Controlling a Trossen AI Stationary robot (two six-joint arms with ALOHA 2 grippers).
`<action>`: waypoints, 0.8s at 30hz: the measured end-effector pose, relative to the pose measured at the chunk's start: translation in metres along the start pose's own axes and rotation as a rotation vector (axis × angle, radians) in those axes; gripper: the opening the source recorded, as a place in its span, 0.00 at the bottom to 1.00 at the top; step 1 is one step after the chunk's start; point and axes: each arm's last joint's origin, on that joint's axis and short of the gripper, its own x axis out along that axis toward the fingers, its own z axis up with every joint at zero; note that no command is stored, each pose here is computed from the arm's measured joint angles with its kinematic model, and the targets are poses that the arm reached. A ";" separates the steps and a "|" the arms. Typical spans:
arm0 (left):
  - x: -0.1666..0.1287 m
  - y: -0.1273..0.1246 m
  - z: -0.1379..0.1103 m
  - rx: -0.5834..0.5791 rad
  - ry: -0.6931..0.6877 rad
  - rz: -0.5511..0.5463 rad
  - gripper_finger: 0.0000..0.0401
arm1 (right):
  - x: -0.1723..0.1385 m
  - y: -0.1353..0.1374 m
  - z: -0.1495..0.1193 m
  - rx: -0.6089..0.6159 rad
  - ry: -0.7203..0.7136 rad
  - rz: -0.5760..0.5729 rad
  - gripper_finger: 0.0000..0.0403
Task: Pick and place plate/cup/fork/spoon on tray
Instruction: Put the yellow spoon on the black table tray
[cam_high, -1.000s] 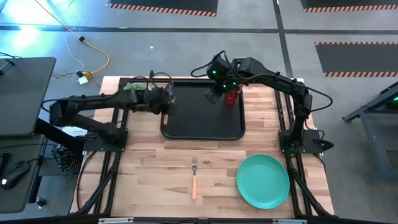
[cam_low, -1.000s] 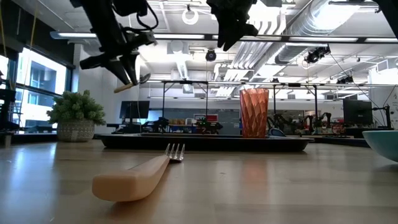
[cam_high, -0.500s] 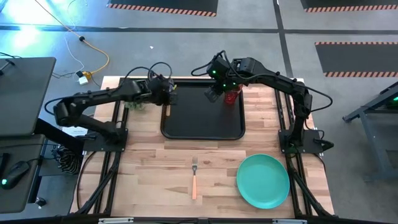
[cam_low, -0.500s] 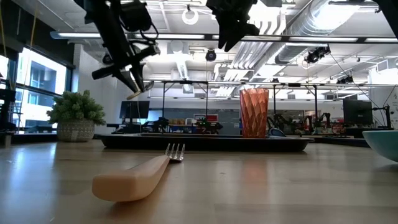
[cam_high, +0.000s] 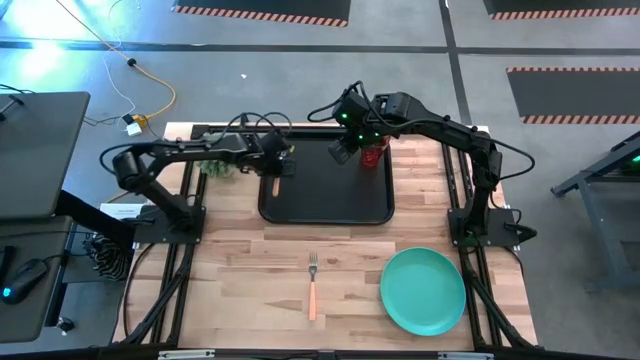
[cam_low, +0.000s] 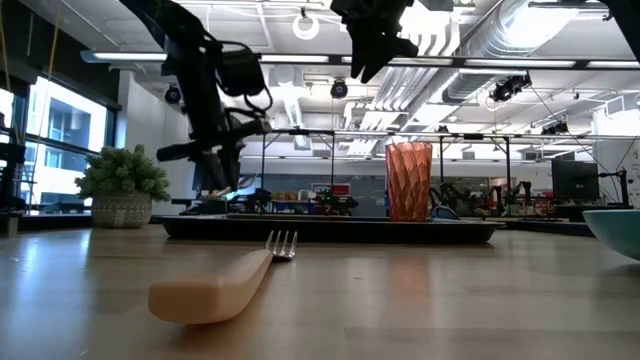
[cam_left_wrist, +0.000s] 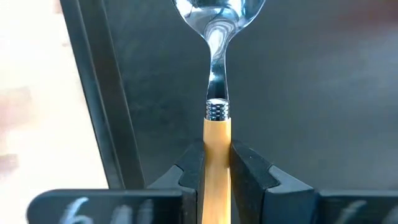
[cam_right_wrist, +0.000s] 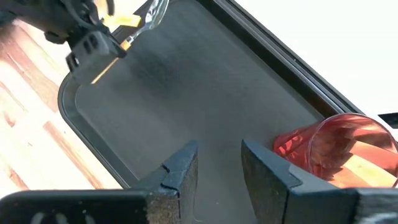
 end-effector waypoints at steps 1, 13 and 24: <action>0.002 0.000 0.000 0.000 0.009 0.003 0.11 | 0.000 0.000 0.000 0.000 0.000 0.000 0.28; 0.024 0.002 -0.003 -0.039 0.066 0.064 0.11 | 0.000 0.000 0.000 0.000 0.000 0.000 0.28; 0.047 0.004 -0.007 -0.042 0.120 0.127 0.11 | 0.000 0.000 0.000 -0.001 0.004 -0.002 0.28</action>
